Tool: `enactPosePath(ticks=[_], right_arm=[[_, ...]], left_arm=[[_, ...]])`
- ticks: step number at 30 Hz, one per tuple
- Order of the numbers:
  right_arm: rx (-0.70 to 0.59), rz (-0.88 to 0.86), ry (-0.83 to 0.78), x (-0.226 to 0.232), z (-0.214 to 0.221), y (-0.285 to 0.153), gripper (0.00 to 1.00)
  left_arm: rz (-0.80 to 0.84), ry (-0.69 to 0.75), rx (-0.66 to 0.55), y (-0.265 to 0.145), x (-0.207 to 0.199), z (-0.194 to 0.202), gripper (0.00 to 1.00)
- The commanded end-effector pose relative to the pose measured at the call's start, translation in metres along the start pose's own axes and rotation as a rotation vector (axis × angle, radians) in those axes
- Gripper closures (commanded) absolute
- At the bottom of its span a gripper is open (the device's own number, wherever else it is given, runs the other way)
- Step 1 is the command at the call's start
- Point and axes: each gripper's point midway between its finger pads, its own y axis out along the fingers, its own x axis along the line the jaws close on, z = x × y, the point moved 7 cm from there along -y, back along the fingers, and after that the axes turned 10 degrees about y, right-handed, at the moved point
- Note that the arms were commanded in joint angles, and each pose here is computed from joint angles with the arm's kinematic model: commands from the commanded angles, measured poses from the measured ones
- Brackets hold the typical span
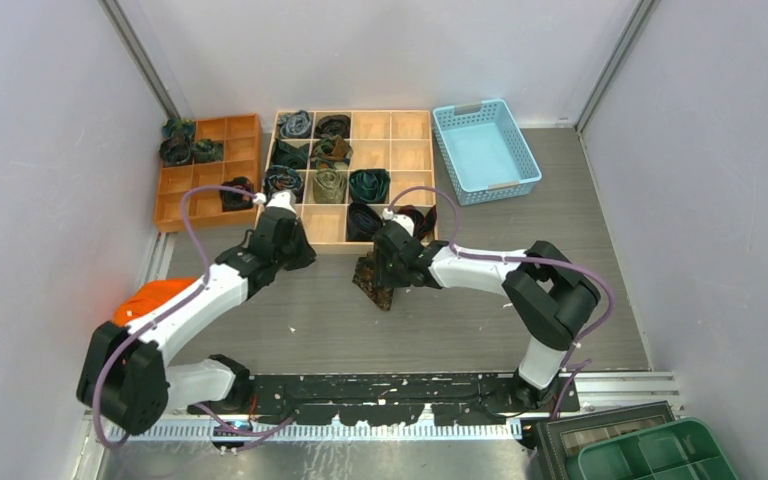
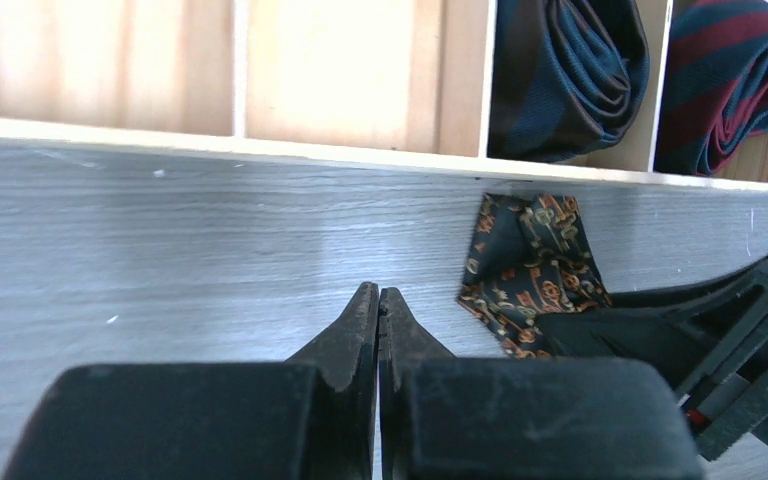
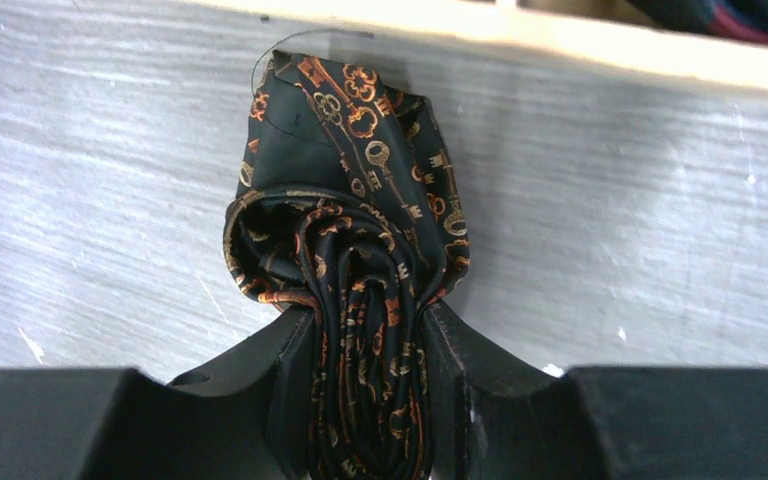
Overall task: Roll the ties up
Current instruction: Pick up the tie at the center of the board, then place the tie in the storage box.
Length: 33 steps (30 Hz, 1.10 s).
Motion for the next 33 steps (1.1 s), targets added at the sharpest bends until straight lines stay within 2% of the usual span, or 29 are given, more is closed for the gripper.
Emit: enactPosePath(ticks=[1, 12, 23, 29, 33], right_arm=[[-0.017, -0.013, -0.034, 0.004, -0.007, -0.031, 0.99], [-0.041, -0.301, -0.041, 0.090, -0.056, -0.058, 0.99], [-0.118, -0.430, -0.112, 0.171, -0.120, -0.059, 0.99], [-0.134, -0.427, -0.114, 0.189, -0.150, -0.037, 0.99], [-0.095, -0.415, -0.072, 0.174, -0.156, 0.003, 0.99]], left_arm=[[-0.095, -0.037, -0.088, -0.033, 0.014, -0.020, 1.00], [-0.111, -0.035, -0.275, -0.121, 0.023, -0.050, 1.00], [-0.144, 0.000, -0.341, -0.156, 0.031, -0.059, 1.00], [-0.157, 0.016, -0.340, -0.158, 0.033, -0.057, 1.00], [-0.156, 0.020, -0.343, -0.158, 0.034, -0.057, 1.00]])
